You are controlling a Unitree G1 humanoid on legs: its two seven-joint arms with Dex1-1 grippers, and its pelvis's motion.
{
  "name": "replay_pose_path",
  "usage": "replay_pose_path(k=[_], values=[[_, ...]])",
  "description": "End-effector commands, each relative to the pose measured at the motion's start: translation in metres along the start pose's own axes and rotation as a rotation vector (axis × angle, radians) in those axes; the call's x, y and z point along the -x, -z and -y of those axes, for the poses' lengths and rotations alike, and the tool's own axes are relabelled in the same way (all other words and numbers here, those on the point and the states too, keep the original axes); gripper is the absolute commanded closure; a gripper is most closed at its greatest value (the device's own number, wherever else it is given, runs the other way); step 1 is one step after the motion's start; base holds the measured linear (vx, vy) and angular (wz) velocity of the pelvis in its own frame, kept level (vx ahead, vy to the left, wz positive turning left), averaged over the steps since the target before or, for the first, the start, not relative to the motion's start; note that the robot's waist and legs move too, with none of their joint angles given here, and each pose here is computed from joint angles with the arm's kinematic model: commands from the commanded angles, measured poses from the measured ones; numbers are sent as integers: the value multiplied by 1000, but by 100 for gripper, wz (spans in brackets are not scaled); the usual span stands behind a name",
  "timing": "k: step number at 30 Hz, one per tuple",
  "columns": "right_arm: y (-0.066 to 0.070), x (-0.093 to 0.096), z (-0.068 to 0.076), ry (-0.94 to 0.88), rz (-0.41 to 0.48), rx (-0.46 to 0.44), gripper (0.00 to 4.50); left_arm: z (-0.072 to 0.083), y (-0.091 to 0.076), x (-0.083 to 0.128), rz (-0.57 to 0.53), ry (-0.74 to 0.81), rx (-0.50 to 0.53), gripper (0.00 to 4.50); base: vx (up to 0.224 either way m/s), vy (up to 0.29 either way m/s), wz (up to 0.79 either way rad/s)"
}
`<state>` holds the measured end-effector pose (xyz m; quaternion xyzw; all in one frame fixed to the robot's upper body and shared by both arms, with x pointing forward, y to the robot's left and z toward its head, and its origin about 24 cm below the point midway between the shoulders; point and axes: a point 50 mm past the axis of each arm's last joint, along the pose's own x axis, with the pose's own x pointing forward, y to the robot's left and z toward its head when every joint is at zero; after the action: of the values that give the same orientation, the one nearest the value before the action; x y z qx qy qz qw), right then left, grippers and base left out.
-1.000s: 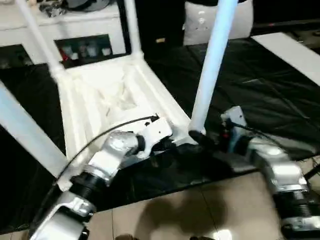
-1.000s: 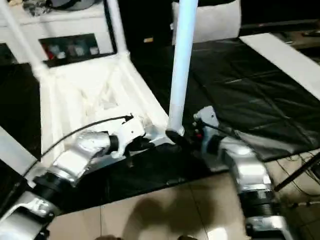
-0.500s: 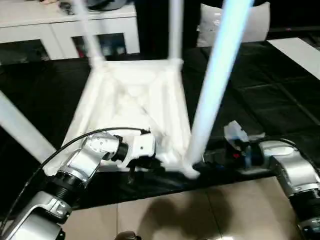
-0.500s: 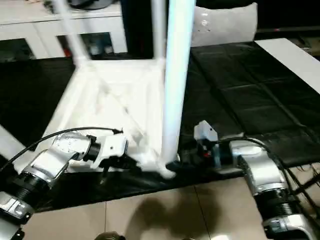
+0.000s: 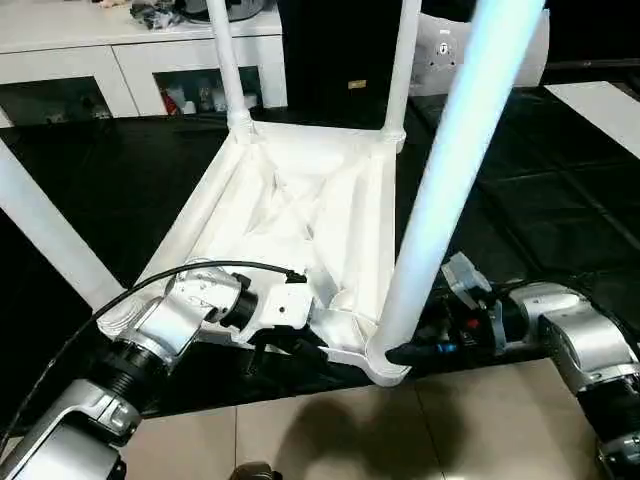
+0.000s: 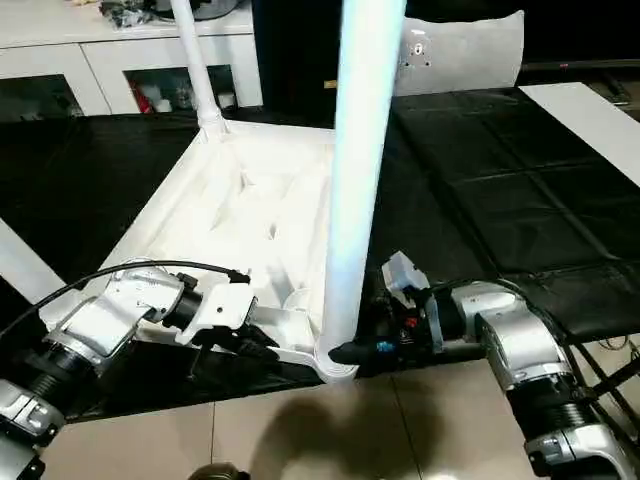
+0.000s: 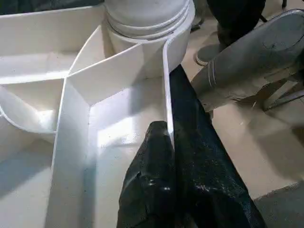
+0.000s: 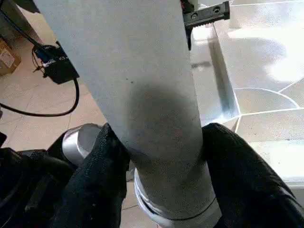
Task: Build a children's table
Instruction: Rotate leg to tighten
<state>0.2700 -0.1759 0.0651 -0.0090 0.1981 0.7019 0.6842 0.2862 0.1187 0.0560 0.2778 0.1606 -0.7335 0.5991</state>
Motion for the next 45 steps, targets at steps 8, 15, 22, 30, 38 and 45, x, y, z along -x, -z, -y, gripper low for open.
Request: replay_pose_path(k=[8,15,22,30,38,45], values=[[-7,-11,8,155,107,-31,241,-11,-6,-7,45,-141,132,450,0,0,0],[-9,-29,32,530,143,-53,249,-23,-11,-18,61,-314,244,450,0,0,0],[-12,-60,48,912,272,-250,252,-47,-29,-39,126,-594,406,450,0,0,0],[-12,-76,48,937,271,-199,183,-51,-31,-43,82,-668,392,450,0,0,0],[-9,-45,37,749,276,-110,116,-42,-14,-29,19,-562,265,450,0,0,0],[-11,-15,30,592,197,-26,45,-32,-8,-20,10,-418,186,450,0,0,0]])
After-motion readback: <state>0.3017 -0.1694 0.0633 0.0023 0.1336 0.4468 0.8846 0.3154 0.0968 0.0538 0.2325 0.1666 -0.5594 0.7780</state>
